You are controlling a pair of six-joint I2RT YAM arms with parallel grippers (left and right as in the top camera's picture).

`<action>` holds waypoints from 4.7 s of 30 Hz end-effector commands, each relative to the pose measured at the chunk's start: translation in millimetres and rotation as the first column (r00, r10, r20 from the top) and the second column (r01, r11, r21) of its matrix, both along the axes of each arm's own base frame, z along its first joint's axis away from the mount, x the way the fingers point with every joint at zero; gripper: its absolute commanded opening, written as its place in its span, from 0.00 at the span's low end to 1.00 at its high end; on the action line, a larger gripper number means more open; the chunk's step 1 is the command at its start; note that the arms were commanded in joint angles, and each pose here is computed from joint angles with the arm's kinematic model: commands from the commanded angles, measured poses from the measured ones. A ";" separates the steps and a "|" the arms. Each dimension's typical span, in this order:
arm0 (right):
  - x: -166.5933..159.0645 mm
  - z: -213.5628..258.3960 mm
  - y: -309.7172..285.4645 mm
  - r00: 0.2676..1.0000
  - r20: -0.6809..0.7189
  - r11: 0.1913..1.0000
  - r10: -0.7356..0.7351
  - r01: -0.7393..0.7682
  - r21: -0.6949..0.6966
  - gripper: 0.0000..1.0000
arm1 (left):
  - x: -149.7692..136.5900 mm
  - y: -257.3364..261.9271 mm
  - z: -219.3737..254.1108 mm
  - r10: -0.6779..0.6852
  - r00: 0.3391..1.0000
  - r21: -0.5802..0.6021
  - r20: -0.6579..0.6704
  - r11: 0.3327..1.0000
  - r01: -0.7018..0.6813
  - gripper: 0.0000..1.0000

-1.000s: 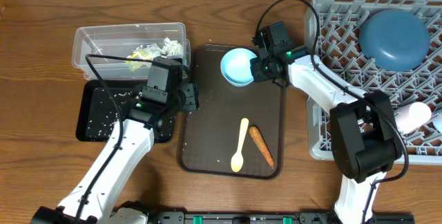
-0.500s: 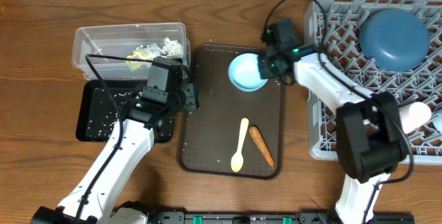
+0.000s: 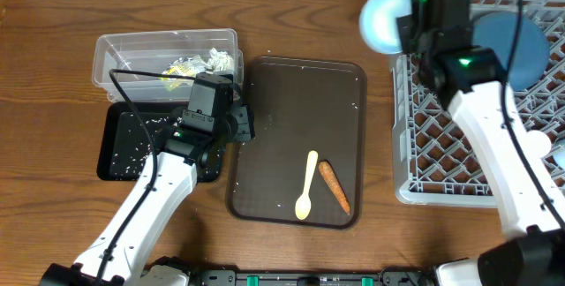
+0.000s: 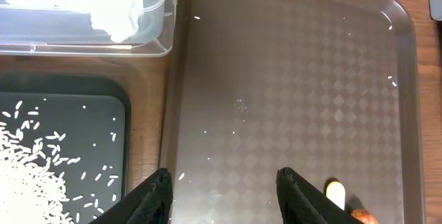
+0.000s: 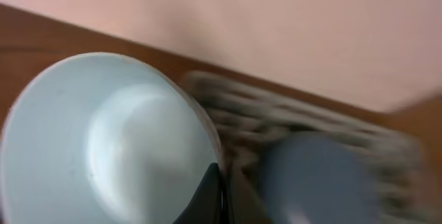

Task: Sort waste into correct bins and load items into the dishwasher rack
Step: 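Carry the light-blue bowl with the right gripper into the dish rack, then lower the bowl into the rack slot with the right gripper, then release the bowl and move the right gripper to the brown tray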

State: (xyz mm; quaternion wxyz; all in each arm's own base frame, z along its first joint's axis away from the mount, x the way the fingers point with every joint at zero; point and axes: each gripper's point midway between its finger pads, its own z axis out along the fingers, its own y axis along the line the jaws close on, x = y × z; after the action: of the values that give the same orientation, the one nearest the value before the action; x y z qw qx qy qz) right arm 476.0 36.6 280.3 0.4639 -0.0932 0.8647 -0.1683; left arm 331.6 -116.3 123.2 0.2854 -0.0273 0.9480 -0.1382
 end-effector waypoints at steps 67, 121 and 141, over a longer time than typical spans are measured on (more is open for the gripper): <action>-59.9 -74.9 -136.9 0.774 -0.250 0.661 -0.582 0.271 -0.699 0.01 | 3.5 2.2 8.2 0.003 1.000 0.006 0.024 1.000 -0.003 0.51; -56.5 -65.8 -156.5 0.756 -0.202 0.593 -0.623 0.288 -0.752 0.01 | 3.3 2.2 8.0 0.002 1.000 0.006 0.023 1.000 -0.002 0.51; -40.4 -132.4 -117.3 0.759 -0.288 0.582 -0.584 0.144 -0.801 0.01 | 1.2 2.9 6.4 0.002 1.000 0.009 0.012 1.000 -0.002 0.51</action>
State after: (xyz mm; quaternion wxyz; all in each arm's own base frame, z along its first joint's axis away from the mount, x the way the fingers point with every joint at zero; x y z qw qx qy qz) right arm 433.0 -90.0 181.6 0.0915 -0.1086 0.7916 -0.5943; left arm 329.4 -115.5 121.4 0.2801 -0.0277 0.9498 -0.1363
